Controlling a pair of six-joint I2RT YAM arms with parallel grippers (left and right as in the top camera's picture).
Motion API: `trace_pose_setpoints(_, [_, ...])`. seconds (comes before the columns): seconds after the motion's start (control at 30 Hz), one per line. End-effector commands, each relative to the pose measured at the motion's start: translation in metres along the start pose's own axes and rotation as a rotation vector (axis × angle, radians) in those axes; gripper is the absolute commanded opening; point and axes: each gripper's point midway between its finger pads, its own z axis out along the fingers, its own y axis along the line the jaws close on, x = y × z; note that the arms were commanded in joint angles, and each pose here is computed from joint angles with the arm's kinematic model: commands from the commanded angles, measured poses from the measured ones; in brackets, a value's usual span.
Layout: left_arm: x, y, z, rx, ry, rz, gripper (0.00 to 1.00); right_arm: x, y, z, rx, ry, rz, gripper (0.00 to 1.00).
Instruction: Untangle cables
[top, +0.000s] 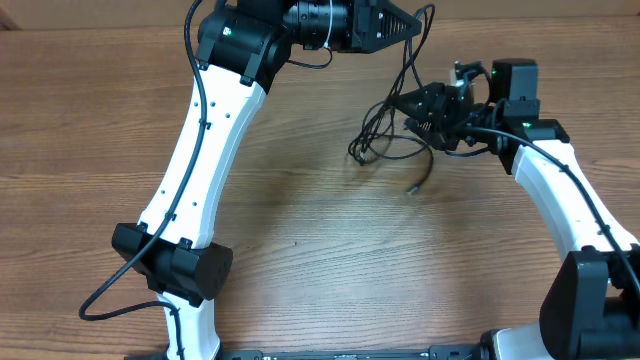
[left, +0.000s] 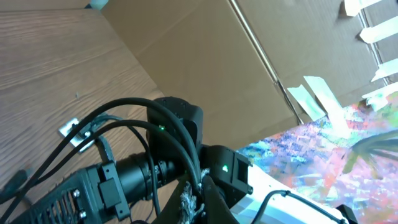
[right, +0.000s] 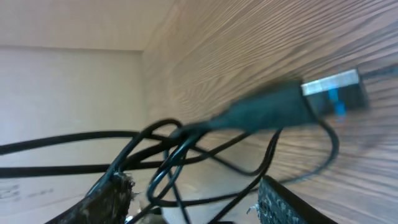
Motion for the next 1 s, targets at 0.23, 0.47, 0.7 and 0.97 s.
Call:
trace_pose_setpoints(0.23, [-0.018, -0.049, -0.017, 0.151, -0.017, -0.014, 0.04, -0.008, -0.024, 0.036, 0.043, 0.017, 0.104, 0.63])
trace_pose_setpoints(0.47, [-0.033, -0.066, -0.031, 0.214, -0.041, -0.016, 0.04, -0.025, -0.069, 0.029, 0.207, -0.079, 0.162, 0.59])
trace_pose_setpoints(0.7, [-0.051, -0.060, -0.057, 0.206, -0.098, -0.015, 0.04, -0.041, -0.116, -0.010, 0.350, -0.139, 0.180, 0.57])
trace_pose_setpoints(0.97, [-0.042, -0.042, -0.052, 0.156, -0.081, 0.005, 0.04, -0.043, -0.042, -0.053, -0.031, -0.063, -0.118, 0.58])
